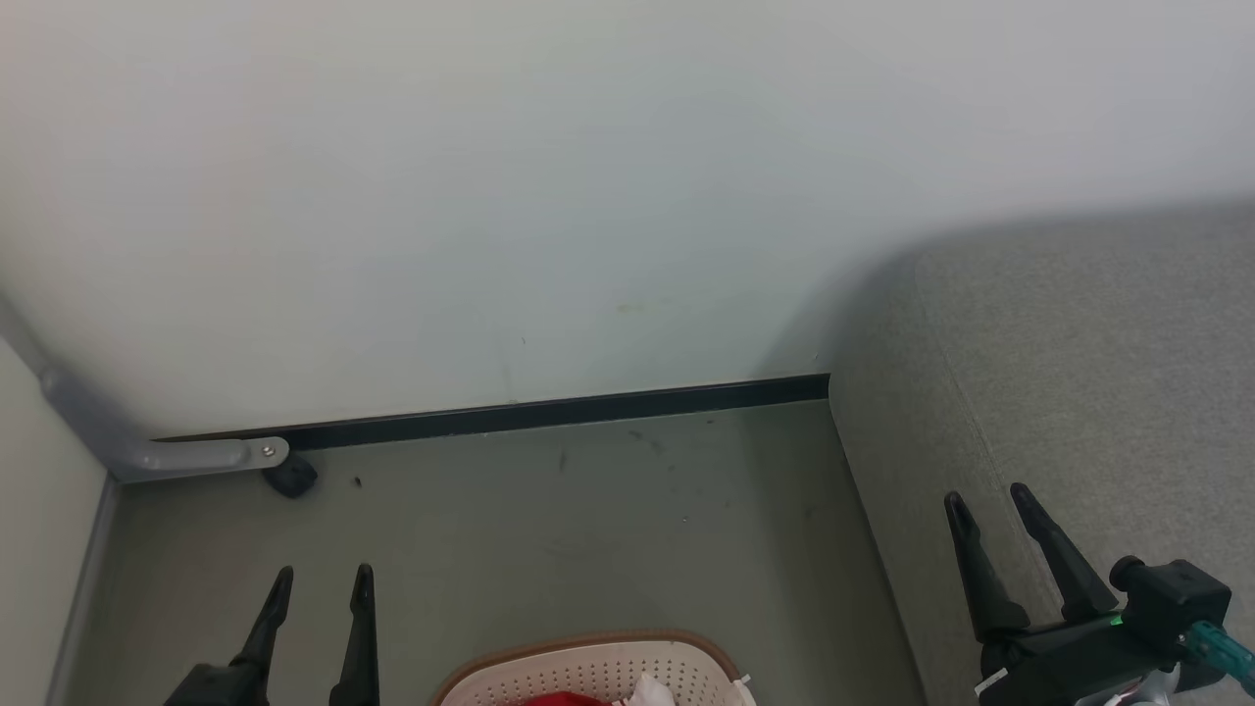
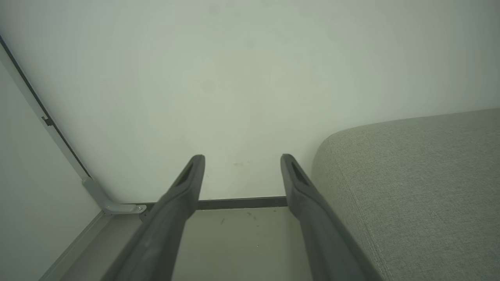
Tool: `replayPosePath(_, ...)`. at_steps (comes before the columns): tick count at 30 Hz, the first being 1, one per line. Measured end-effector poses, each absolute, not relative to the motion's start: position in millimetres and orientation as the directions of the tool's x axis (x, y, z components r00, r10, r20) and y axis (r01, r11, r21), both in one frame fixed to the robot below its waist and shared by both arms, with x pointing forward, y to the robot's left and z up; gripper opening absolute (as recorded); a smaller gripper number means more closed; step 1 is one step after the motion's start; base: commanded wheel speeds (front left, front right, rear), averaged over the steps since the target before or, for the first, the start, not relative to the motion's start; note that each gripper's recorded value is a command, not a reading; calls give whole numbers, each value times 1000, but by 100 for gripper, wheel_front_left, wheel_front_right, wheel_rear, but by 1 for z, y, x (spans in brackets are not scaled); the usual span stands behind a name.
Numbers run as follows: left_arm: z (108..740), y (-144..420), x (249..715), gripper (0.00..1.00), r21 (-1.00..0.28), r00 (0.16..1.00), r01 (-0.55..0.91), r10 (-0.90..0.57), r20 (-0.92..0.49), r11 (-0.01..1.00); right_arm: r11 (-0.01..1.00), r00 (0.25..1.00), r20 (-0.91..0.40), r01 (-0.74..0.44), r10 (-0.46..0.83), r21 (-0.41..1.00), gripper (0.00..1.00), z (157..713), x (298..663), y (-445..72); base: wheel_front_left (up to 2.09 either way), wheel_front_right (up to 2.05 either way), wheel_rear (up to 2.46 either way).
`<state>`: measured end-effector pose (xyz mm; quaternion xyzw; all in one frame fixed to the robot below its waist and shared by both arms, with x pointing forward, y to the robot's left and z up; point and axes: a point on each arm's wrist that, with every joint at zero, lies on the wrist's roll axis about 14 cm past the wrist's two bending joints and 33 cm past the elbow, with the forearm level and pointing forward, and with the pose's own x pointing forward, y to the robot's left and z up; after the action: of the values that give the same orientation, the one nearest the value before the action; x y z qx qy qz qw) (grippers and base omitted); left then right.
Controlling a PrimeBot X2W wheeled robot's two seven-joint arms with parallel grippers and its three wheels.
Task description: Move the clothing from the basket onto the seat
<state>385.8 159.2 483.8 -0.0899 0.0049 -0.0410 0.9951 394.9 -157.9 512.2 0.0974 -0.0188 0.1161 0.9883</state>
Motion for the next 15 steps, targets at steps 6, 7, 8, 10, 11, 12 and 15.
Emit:
replayPosePath(6, 466, 147, 388, 100, -197, 991, 113, -125, -53, 974, 957, 976, 39, -216, 212, 195, 100, 504, 396, -163, 0, 0, 0)
replayPosePath(7, 463, 144, 389, 100, -203, 989, 119, -134, -61, 972, 957, 977, 35, -215, 212, 197, 100, 502, 397, -163, 0, 0, 0)
replayPosePath(8, 460, 140, 389, 100, -207, 987, 126, -142, -68, 970, 956, 977, 31, -214, 212, 200, 100, 501, 397, -163, 0, 0, 0)
replayPosePath(10, 455, 133, 391, 100, -218, 983, 141, -162, -81, 966, 956, 977, 21, -210, 210, 206, 100, 497, 399, -164, 0, 0, 0)
replayPosePath(11, 454, 131, 394, 100, -219, 982, 145, -167, -85, 965, 956, 978, 15, -205, 207, 208, 100, 494, 400, -165, 0, 0, 0)
replayPosePath(12, 452, 130, 397, 100, -219, 982, 146, -169, -88, 965, 957, 979, 8, -199, 202, 211, 100, 492, 401, -166, 0, 0, 0)
replayPosePath(15, 444, 125, 405, 100, -222, 976, 159, -187, -111, 962, 958, 981, 1, -191, 195, 215, 100, 488, 406, -168, 0, 0, 0)
